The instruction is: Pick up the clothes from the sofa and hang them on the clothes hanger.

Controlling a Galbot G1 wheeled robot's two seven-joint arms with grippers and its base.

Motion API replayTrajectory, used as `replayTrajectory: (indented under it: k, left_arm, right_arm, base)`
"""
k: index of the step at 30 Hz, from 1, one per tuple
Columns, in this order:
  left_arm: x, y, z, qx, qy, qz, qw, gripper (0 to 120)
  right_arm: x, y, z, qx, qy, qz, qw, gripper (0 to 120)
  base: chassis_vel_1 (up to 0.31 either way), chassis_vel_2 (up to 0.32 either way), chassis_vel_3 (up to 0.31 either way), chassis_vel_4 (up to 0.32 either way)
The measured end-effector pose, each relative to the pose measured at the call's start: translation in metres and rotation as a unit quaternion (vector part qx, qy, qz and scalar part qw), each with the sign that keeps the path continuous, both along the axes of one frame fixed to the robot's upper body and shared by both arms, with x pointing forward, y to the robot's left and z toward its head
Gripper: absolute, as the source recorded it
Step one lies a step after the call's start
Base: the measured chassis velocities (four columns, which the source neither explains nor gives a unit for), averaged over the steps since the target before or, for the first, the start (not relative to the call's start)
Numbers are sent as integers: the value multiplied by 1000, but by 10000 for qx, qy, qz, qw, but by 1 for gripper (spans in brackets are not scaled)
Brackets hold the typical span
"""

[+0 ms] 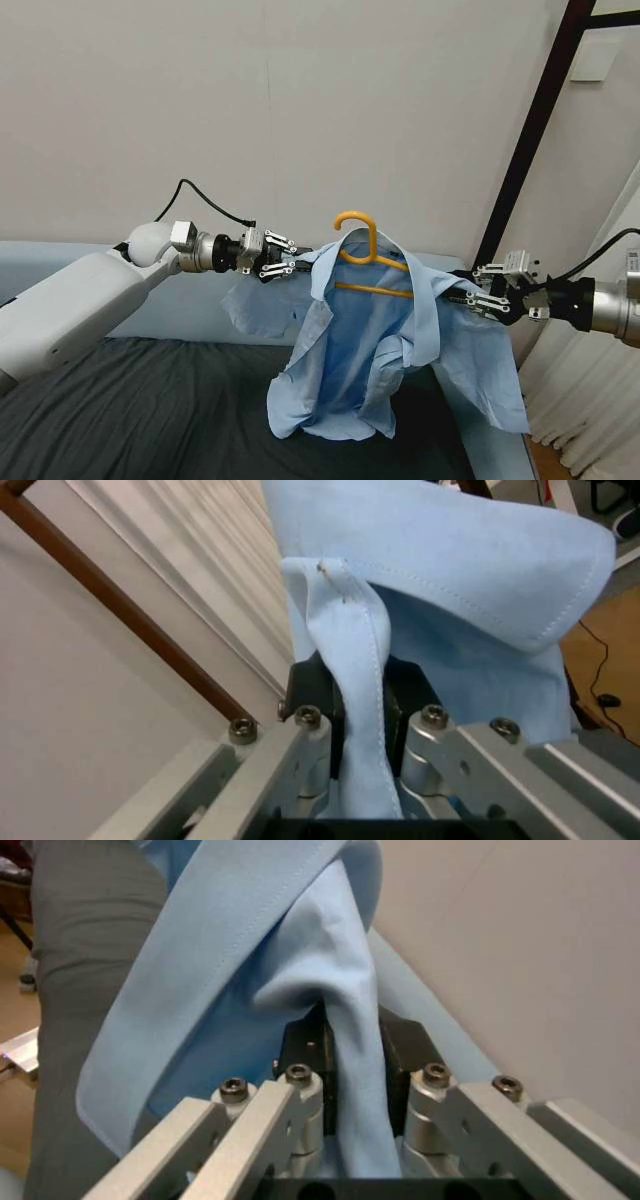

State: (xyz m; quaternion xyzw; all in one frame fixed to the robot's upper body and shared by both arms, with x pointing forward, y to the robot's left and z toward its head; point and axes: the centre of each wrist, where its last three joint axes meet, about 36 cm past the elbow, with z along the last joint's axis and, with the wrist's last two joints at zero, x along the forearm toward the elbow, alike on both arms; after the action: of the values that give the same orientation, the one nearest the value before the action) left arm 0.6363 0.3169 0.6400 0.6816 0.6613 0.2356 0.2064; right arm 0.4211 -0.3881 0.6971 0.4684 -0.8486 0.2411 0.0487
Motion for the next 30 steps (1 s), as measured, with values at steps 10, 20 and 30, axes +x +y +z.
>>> replayTrajectory:
  k: [10,20,30]
  left_arm:
    - [2,0,-4,-67,10,204,9998,7]
    - [1,5,-8,-634,-79,1103,9918,32]
    - [-7,0,-10,-1453,-240,2046,9677,68]
  right_arm:
    - [1,0,-6,109,-3,-68,9999,9]
    - [-1,4,2,139,-164,-894,9958,8]
    - [-6,18,-6,619,-311,-1648,9839,8]
  base:
    - [0,0,0,0]
    - [0,0,0,0]
    - [0,0,0,0]
